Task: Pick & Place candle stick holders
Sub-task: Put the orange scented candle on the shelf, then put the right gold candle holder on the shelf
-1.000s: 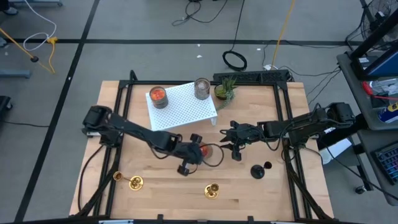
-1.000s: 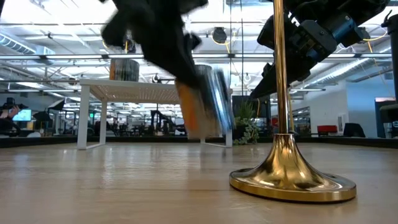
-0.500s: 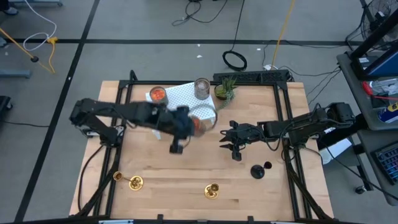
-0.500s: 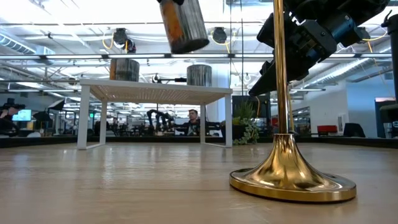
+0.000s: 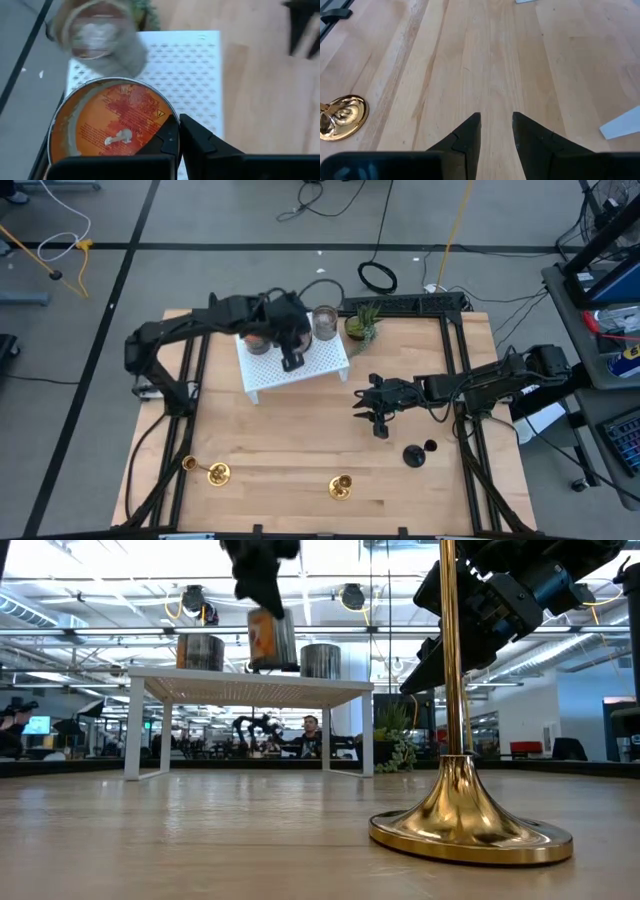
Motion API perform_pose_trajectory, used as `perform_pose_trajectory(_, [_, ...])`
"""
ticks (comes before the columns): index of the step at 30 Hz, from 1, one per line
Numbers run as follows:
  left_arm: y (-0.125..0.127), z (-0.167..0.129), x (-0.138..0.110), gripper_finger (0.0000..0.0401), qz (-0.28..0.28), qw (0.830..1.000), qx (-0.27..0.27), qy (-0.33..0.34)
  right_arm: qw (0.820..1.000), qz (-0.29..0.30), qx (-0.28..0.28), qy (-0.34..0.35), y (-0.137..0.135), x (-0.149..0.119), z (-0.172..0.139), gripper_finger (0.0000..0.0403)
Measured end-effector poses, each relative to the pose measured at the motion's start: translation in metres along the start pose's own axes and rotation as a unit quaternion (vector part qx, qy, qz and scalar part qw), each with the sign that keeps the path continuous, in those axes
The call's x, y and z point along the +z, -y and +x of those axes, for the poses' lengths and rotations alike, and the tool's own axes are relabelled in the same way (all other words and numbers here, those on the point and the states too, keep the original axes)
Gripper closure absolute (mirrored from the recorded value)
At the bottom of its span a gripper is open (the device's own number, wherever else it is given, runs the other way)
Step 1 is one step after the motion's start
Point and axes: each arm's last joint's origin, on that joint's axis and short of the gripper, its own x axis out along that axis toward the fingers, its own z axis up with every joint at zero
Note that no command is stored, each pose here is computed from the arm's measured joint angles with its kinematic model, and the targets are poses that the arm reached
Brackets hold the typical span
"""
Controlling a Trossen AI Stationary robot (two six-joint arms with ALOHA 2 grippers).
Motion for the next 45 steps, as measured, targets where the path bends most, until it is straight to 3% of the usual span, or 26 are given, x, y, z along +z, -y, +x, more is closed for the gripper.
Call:
perform_pose_trajectory(7, [-0.026, 0.035, 0.001, 0.0395, -0.045, 0.998, -0.002, -0.043, 1.000, 0.001, 0.000, 0.000, 0.000, 0.000, 0.000, 0.0291])
perform_pose_trajectory(18, [-0.038, 0.035, -0.001, 0.0394, -0.081, 0.995, 0.012, -0.051, 1.000, 0.002, -0.001, -0.010, 0.001, -0.012, 0.001, 0.0291])
perform_pose_trajectory(26, [-0.040, 0.035, -0.002, 0.0332, -0.083, 0.994, 0.043, -0.052, 1.000, 0.002, 0.000, 0.001, 0.001, -0.011, 0.001, 0.0291])
perform_pose_trajectory(32, [-0.040, 0.035, -0.002, 0.0315, -0.054, 0.995, 0.061, -0.054, 1.000, 0.001, 0.018, 0.022, 0.000, -0.007, 0.001, 0.0291])
perform_pose_trajectory(39, [-0.032, 0.020, -0.001, 0.0314, -0.028, 0.997, 0.067, -0.035, 0.995, -0.060, 0.069, 0.050, -0.011, -0.002, 0.000, 0.0291])
perform_pose_trajectory(45, [-0.018, -0.017, -0.004, 0.0313, -0.017, 0.998, 0.057, 0.012, 0.987, -0.075, 0.127, 0.056, -0.024, -0.002, -0.001, 0.0289])
